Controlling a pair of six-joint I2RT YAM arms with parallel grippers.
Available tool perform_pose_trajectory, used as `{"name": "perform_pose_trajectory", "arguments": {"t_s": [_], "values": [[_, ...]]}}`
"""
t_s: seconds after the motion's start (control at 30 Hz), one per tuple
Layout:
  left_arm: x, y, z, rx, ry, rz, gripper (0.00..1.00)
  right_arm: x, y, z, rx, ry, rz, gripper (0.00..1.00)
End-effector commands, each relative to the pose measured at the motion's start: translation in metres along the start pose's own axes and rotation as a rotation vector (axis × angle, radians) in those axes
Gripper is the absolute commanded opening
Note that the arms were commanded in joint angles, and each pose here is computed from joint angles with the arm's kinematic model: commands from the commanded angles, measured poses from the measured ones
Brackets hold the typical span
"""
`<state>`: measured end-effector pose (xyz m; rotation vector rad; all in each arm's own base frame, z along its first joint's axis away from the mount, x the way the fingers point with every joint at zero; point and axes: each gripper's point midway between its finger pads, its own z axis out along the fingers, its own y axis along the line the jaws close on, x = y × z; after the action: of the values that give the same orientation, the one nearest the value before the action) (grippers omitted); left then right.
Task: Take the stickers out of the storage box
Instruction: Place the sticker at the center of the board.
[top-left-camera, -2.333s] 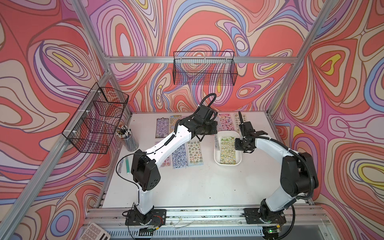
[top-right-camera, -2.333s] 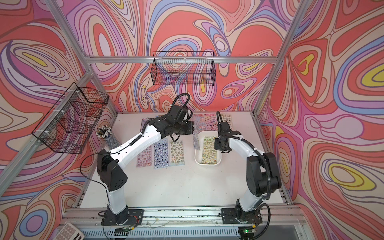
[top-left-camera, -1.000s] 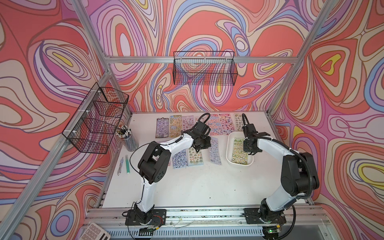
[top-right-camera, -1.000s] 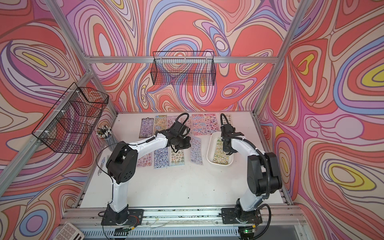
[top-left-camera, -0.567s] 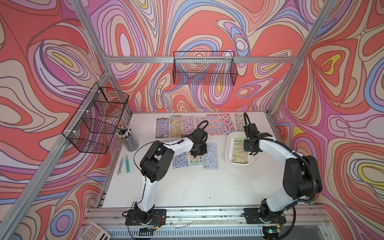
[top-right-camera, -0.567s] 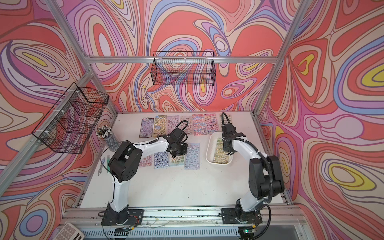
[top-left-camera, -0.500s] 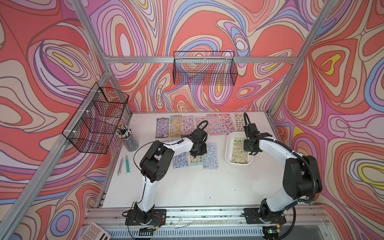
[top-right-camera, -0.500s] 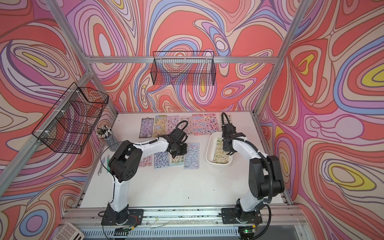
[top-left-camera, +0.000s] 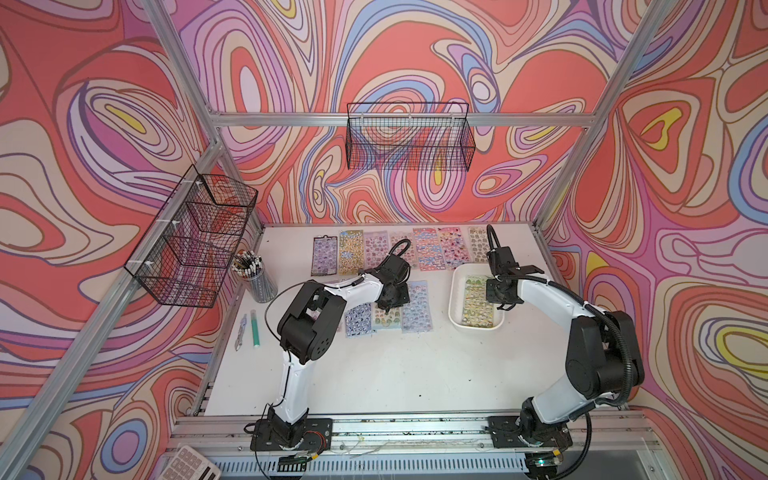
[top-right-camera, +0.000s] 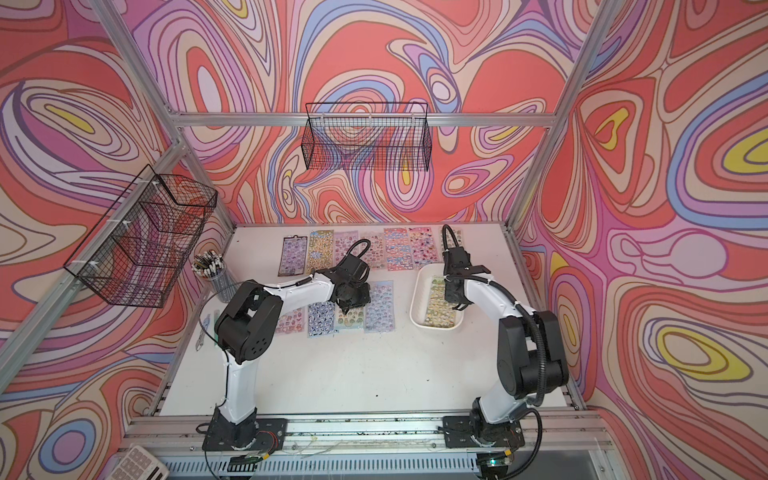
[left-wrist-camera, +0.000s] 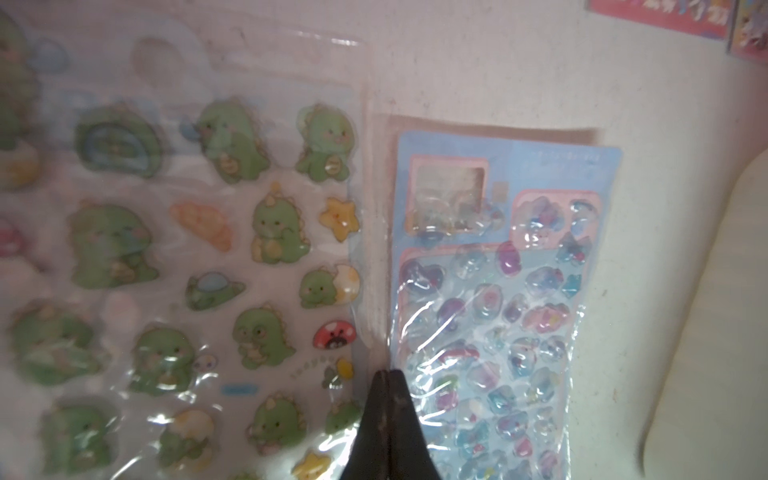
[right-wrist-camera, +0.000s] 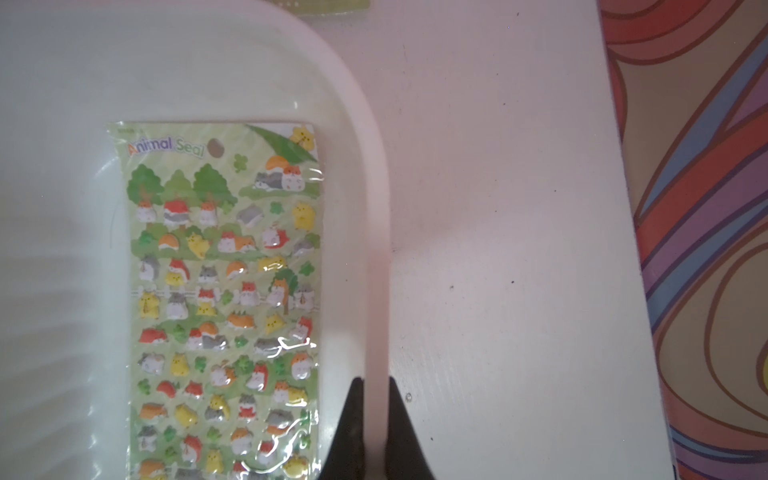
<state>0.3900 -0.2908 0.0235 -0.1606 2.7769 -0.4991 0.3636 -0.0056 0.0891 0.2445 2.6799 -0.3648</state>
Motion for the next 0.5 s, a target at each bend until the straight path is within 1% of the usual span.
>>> {"name": "perform_pose_trajectory", "arguments": {"t_s": [0.0, 0.1, 0.33, 0.47], "values": [[-0.007, 0.01, 0.001, -0.034, -0.036, -0.052, 0.0, 0.005, 0.002, -0.001, -0.005, 0.004, -0.008, 0.02], [-0.011, 0.008, 0.0, -0.015, -0.046, -0.074, 0.0, 0.005, 0.003, -0.001, -0.004, 0.004, -0.008, 0.02], [-0.027, -0.001, -0.008, -0.008, -0.072, -0.078, 0.0, 0.006, 0.006, -0.001, -0.013, 0.004, -0.013, 0.02], [-0.027, 0.0, -0.008, -0.011, -0.075, -0.081, 0.0, 0.007, 0.006, -0.001, -0.014, 0.006, -0.014, 0.02]]}}
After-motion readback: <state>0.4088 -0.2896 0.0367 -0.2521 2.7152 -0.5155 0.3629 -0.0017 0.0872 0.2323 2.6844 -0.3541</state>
